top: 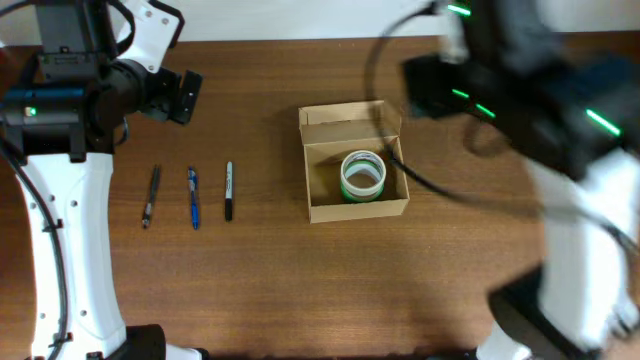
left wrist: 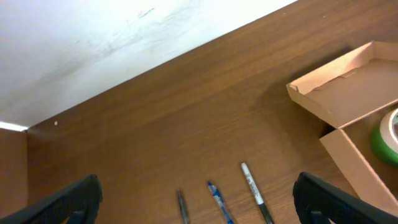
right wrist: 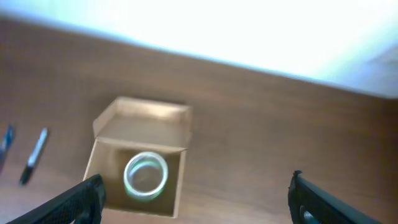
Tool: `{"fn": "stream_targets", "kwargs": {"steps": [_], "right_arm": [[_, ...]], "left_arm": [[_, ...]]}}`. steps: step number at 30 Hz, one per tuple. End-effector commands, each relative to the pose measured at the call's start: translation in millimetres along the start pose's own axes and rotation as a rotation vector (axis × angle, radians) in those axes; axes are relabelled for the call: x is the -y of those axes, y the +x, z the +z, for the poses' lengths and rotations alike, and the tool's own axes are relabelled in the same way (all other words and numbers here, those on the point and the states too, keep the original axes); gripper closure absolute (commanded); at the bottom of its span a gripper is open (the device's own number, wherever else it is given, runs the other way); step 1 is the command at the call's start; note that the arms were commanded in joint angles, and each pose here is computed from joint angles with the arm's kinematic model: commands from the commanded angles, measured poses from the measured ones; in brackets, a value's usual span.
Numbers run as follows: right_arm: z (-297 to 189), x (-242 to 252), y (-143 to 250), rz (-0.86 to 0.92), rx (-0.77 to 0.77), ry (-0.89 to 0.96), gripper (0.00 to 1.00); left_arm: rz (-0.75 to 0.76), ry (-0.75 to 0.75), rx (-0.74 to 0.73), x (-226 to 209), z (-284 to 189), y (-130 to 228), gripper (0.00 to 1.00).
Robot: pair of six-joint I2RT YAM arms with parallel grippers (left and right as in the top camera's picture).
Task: Pack container
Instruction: 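Release the clear tape roll and withdraw the right gripper right, then lower the left gripper onto the dark pen and grasp it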
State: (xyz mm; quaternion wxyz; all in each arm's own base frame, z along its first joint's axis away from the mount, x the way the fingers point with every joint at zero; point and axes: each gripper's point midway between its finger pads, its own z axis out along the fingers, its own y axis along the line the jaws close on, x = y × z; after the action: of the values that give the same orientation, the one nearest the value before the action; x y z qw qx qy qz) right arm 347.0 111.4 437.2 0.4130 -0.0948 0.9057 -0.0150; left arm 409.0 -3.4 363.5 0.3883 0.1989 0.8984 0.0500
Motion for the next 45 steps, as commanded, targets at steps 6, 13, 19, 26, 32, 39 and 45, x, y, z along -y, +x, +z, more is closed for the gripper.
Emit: {"fn": "stream_targets", "kwargs": {"steps": [6, 13, 19, 26, 32, 39, 45], "right_arm": [[-79.4, 63.7, 39.0, 0.129, 0.073, 0.208, 0.08], [-74.9, 71.0, 128.0, 0.185, -0.104, 0.240, 0.08], [-54.5, 69.6, 182.1, 0.169, -0.248, 0.270, 0.00], [-47.9, 78.3, 183.1, 0.140, -0.265, 0.342, 0.01], [-38.7, 83.0, 179.5, 0.109, -0.286, 0.397, 0.01], [-23.4, 78.5, 178.6, 0.086, -0.334, 0.408, 0.01], [-16.2, 75.4, 179.4, 0.079, -0.360, 0.407, 0.01]], "left_arm": [[0.012, -0.017, 0.015, -3.9, -11.8, -1.2, 0.01], [-0.015, -0.084, -0.020, -24.8, -12.4, 10.0, 0.01], [-0.094, -0.126, -0.099, -56.2, 7.0, 47.2, 0.01], [-0.181, -0.105, -0.269, -69.7, 63.2, 133.9, 0.01], [-0.227, -0.156, -0.314, -91.9, 100.2, 201.3, 0.01], [-0.366, -0.150, -0.319, -102.2, 118.1, 253.7, 0.03], [-0.388, -0.009, -0.345, -76.0, 158.3, 272.3, 0.03]]}}
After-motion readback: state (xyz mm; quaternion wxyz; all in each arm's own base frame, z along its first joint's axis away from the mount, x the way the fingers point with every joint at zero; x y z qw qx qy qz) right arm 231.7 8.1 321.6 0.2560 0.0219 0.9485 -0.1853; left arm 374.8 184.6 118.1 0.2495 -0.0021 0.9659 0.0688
